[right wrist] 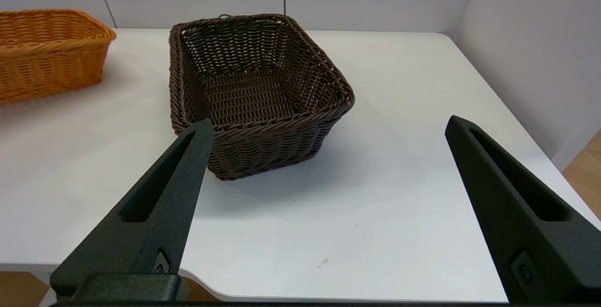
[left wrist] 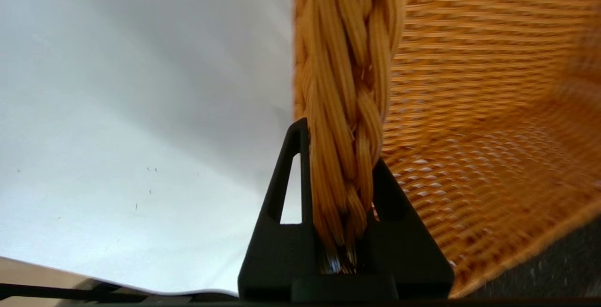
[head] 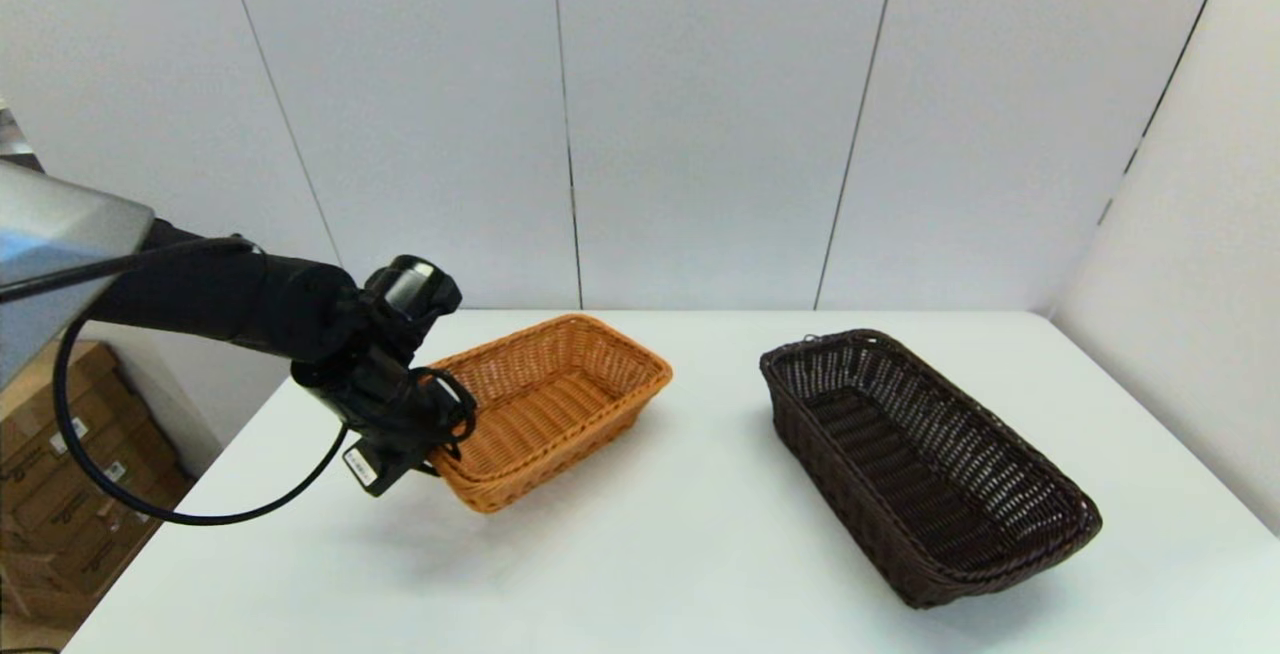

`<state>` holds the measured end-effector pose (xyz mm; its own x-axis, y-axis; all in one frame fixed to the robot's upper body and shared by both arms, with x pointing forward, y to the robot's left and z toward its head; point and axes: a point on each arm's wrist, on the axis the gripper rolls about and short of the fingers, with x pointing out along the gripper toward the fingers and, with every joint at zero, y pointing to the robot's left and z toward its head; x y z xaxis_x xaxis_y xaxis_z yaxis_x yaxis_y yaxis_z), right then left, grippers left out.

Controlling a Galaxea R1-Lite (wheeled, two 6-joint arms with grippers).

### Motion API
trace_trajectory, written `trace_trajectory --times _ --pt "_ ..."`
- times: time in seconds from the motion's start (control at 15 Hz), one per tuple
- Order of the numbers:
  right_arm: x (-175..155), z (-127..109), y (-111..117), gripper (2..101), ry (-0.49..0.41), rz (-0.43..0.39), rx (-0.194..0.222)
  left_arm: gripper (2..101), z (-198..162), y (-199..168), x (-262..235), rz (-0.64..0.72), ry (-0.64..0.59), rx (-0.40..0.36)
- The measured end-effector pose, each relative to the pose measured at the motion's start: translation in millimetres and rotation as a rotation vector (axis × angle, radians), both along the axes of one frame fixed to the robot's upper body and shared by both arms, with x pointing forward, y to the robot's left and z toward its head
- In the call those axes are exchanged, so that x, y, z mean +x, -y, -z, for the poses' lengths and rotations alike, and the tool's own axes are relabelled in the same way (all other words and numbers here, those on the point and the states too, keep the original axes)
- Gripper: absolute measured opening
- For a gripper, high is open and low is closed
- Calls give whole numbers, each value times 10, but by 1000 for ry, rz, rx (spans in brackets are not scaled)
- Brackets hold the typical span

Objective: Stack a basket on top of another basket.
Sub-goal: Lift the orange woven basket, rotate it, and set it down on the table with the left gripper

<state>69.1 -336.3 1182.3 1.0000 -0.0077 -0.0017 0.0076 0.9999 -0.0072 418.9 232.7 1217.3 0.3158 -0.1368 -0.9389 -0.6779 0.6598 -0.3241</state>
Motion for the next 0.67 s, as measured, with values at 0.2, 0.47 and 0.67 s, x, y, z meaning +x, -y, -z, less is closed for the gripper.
trace_trajectory --times 0.2,0.47,0.67 --pt "0 0 0 980 0 0 0 155 -209 -17 -73 111 72 17" --pt "0 0 0 980 0 0 0 155 -345 -41 -156 211 122 46" --pt "0 0 0 980 0 0 0 155 -392 -42 -191 327 146 47"
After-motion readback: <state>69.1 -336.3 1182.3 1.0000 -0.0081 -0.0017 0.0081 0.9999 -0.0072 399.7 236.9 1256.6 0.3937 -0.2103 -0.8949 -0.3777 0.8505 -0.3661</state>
